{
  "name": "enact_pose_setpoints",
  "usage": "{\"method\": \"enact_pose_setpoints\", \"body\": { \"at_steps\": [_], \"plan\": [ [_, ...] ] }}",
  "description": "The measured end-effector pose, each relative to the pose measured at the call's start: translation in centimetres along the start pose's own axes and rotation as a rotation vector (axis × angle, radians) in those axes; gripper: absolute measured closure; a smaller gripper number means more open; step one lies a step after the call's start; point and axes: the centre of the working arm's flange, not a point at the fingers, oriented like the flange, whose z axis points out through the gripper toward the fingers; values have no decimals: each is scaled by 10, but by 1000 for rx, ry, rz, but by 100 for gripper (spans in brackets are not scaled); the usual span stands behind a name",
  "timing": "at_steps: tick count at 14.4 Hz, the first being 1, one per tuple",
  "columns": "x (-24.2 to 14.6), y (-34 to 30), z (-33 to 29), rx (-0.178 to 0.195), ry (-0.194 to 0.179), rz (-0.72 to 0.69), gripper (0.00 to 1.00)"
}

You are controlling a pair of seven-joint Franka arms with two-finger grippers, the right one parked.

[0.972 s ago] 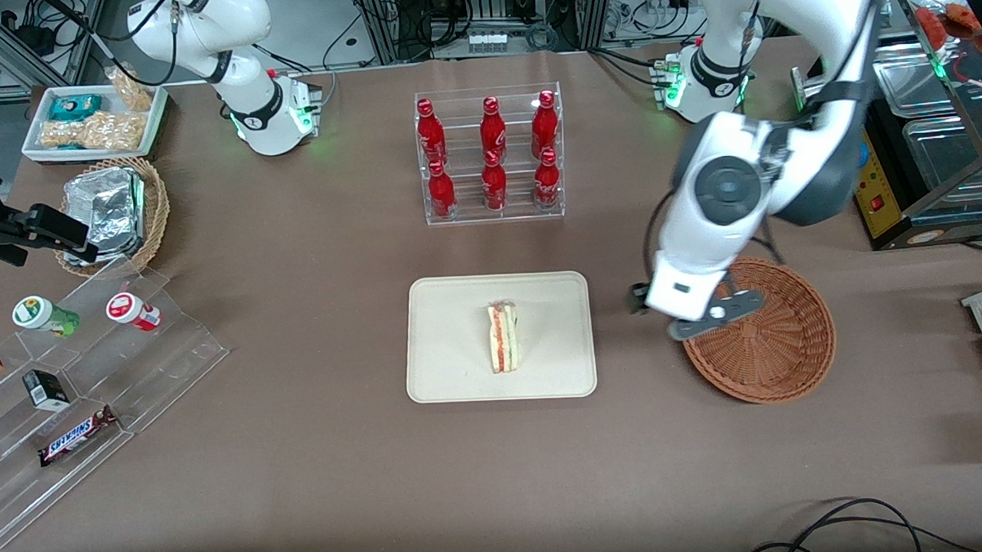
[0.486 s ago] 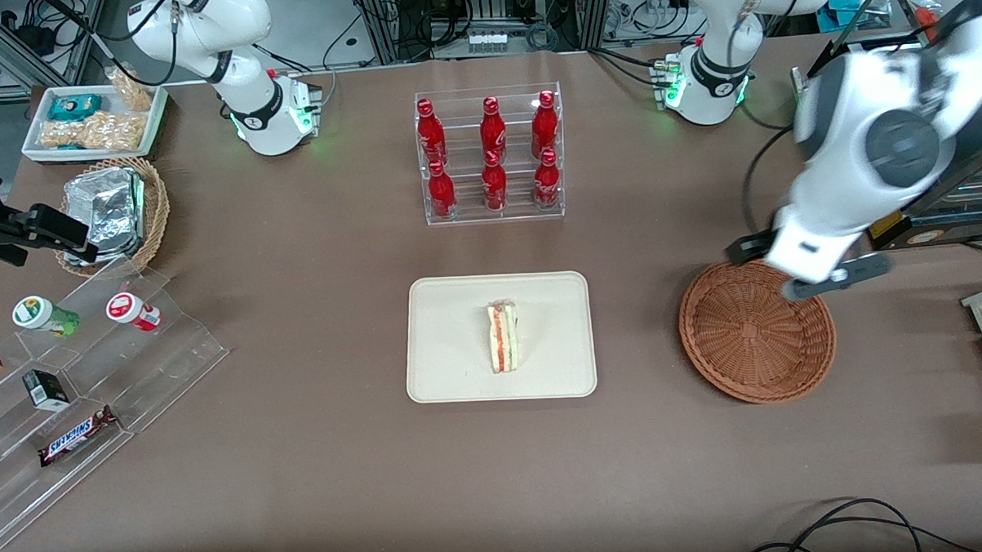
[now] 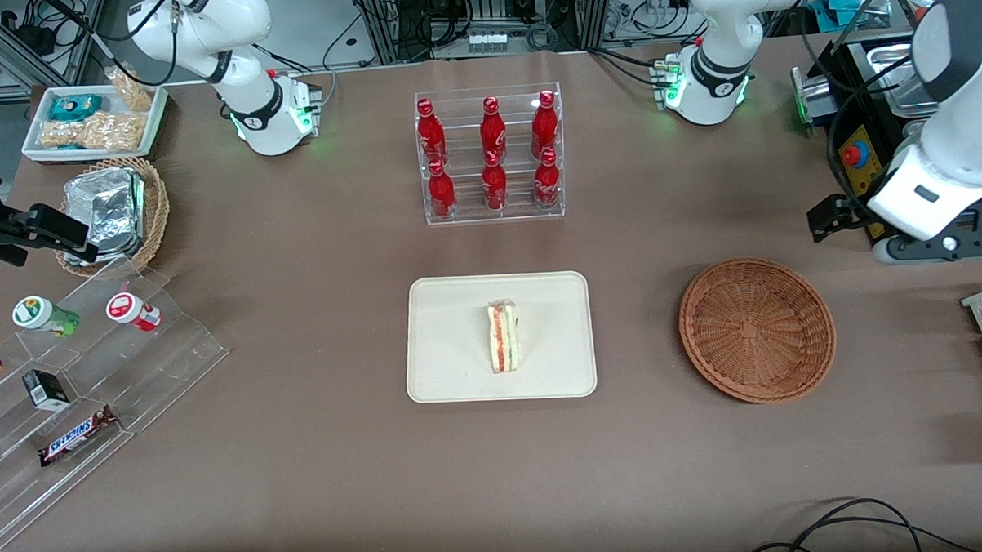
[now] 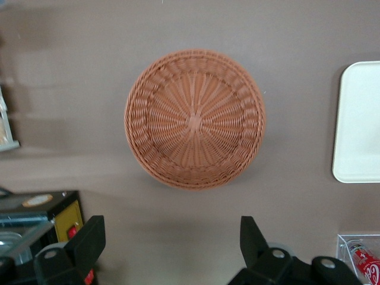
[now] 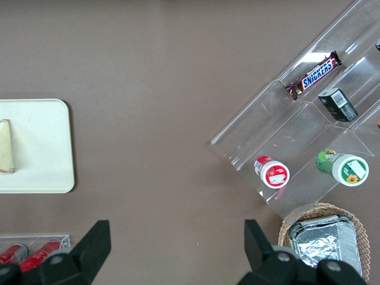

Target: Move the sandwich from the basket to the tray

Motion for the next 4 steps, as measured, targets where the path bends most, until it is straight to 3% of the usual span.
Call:
{"method": "enact_pose_setpoints", "body": {
  "at_steps": [4],
  "plan": [
    [2,-8,-14,-4,29,5,0]
  ]
}}
